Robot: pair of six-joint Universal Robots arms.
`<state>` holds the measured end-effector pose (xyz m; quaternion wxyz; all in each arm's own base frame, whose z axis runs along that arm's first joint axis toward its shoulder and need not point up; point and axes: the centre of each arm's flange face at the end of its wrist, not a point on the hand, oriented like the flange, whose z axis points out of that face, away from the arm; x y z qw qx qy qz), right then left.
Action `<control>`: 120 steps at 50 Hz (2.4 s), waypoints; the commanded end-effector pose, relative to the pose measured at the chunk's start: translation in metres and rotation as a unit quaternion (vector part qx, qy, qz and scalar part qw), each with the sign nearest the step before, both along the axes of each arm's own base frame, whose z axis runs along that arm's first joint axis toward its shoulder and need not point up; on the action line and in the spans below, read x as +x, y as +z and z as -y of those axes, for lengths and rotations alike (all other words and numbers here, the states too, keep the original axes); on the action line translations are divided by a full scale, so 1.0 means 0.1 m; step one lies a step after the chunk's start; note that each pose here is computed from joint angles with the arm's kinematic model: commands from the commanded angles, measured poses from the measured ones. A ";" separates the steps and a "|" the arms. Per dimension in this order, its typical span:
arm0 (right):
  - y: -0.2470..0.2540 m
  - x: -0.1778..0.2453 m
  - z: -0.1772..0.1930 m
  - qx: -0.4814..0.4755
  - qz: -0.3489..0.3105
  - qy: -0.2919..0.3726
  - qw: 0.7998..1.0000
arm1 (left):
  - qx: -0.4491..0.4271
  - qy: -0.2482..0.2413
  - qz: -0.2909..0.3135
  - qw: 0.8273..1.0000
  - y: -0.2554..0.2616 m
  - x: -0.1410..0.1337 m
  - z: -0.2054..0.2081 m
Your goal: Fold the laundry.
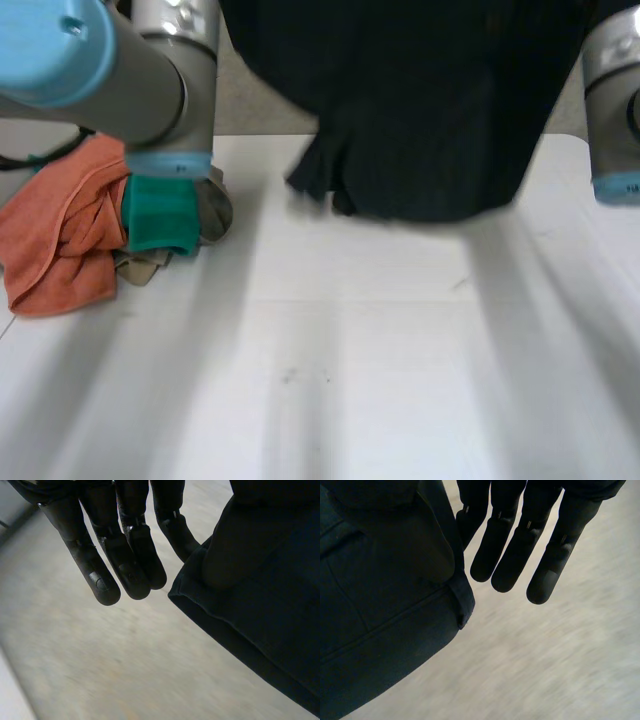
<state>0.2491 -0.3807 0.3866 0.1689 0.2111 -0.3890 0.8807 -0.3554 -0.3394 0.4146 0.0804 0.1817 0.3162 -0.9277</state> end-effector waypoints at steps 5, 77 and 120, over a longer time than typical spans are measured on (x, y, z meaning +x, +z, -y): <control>-0.15 0.20 -0.07 0.011 0.004 0.030 0.999 | 0.072 -0.001 0.040 0.997 -0.44 0.01 0.03; -2.03 -0.51 -1.71 0.529 -0.325 0.061 0.782 | 0.528 -0.061 0.340 0.776 -2.23 0.48 -1.54; -1.60 0.41 -0.17 0.235 -0.090 0.035 0.967 | 0.208 -0.006 0.118 0.971 -1.63 0.12 -0.20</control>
